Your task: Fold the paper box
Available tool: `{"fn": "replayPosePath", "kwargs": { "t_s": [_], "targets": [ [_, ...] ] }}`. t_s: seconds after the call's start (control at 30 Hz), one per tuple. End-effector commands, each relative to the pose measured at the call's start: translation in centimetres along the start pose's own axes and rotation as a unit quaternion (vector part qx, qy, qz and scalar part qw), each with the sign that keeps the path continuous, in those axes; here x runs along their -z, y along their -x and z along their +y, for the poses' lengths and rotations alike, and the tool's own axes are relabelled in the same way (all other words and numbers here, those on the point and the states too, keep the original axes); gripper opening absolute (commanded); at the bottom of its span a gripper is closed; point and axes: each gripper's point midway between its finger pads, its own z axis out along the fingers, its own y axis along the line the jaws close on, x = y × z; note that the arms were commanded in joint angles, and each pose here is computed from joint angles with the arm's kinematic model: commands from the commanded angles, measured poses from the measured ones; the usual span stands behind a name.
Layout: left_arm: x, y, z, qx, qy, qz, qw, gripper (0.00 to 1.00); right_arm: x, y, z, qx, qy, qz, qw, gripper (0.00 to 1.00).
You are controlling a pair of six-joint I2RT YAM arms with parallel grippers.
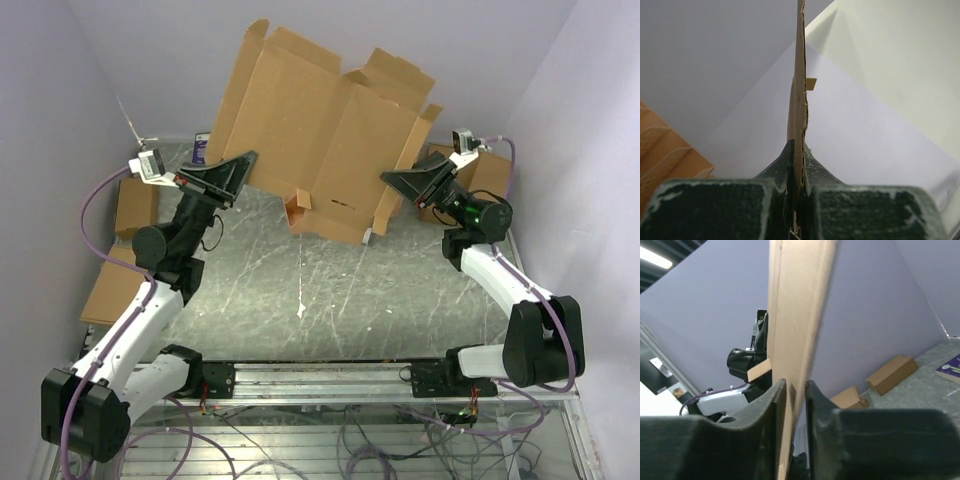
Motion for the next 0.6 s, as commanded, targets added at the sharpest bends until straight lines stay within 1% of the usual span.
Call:
{"fn": "replayPosePath", "kwargs": {
  "t_s": [0.0,0.07,0.2,0.33,0.57],
  "targets": [
    [-0.4,2.5,-4.0,0.038,-0.078,-0.058,0.995,0.07,0.0,1.1,1.1,-0.002,0.024,-0.035,0.999,0.15],
    [-0.4,2.7,-4.4,0.060,-0.092,-0.066,0.992,0.07,0.1,1.2,1.4,-0.001,0.030,-0.038,0.999,0.08],
    [-0.9,2.6,-5.4,0.103,-0.124,-0.068,0.985,0.07,0.0,1.6,1.8,0.002,0.044,-0.047,0.998,0.04],
    [-2.0,1.2,-6.3,0.132,-0.144,-0.048,0.980,0.07,-0.3,1.9,1.8,0.002,0.054,-0.045,0.998,0.01],
    [-3.2,-0.9,-6.3,0.168,-0.147,-0.027,0.974,0.07,-0.4,1.9,1.9,0.002,0.060,-0.043,0.997,0.00]
  ]
}}
